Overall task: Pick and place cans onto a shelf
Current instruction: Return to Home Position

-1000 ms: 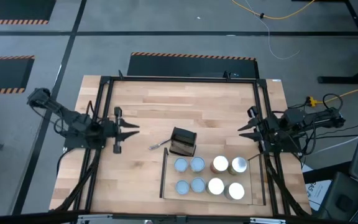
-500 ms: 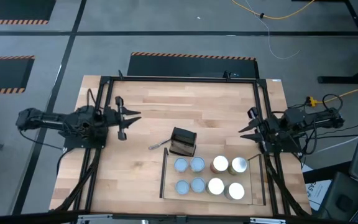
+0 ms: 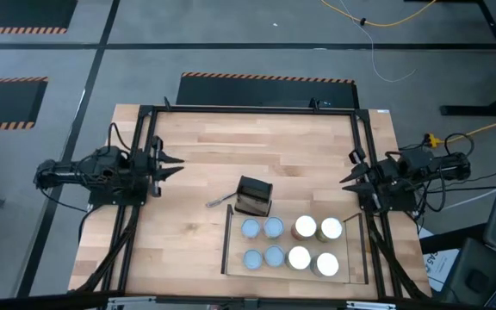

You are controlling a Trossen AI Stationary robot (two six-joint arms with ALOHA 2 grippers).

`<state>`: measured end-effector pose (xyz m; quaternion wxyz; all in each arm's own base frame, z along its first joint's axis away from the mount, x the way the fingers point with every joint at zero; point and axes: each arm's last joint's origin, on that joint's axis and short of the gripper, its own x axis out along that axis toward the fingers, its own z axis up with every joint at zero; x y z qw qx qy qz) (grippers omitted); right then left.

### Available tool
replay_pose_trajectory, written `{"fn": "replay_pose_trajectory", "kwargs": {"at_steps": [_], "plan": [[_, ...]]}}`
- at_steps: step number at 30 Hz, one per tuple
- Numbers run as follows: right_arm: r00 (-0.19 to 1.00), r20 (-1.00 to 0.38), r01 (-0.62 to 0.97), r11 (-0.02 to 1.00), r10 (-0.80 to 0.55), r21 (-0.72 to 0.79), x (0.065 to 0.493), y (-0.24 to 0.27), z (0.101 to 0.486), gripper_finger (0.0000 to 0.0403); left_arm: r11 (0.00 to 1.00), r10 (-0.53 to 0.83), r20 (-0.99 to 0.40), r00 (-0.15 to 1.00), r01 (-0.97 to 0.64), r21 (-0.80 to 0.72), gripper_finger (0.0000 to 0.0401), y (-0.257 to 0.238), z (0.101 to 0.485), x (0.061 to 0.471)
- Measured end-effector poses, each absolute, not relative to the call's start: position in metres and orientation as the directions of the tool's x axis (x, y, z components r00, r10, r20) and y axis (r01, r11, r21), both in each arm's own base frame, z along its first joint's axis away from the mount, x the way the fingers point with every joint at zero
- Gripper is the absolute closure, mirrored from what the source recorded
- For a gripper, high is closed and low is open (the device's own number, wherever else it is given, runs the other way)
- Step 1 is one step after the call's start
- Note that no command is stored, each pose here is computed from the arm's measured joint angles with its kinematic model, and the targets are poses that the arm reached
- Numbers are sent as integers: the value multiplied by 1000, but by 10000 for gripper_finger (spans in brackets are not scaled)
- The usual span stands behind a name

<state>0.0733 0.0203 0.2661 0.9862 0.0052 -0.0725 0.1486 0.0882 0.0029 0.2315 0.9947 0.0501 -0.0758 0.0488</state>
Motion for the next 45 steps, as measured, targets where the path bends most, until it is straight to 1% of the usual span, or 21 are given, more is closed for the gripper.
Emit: {"fn": "replay_pose_trajectory", "kwargs": {"at_steps": [4,10,19,25,28,34,38,41,45], "plan": [[942,162,-294,956,292,-13,69,19,267,318,994,13,166,986,-30,103,321,1,218,89],[946,137,-295,955,294,-10,67,19,263,318,993,29,224,974,-53,103,321,1,187,95],[945,134,-299,954,299,-16,67,19,263,318,991,49,188,981,-71,111,321,2,184,96],[913,157,-369,926,377,-78,62,20,264,318,995,49,104,993,-58,87,321,2,176,97],[910,168,-370,925,379,-81,59,19,263,318,995,56,69,996,-62,83,321,2,172,97],[916,129,-376,925,380,-54,69,22,239,318,996,70,38,997,-72,53,321,3,169,97],[941,108,-318,947,321,-48,76,22,224,318,996,71,38,997,-72,53,321,3,169,97],[947,158,-271,960,279,-68,80,22,219,318,996,71,39,997,-72,53,321,3,169,97],[947,167,-263,961,274,-89,85,23,208,318,996,71,39,997,-72,52,321,3,169,97]]}}
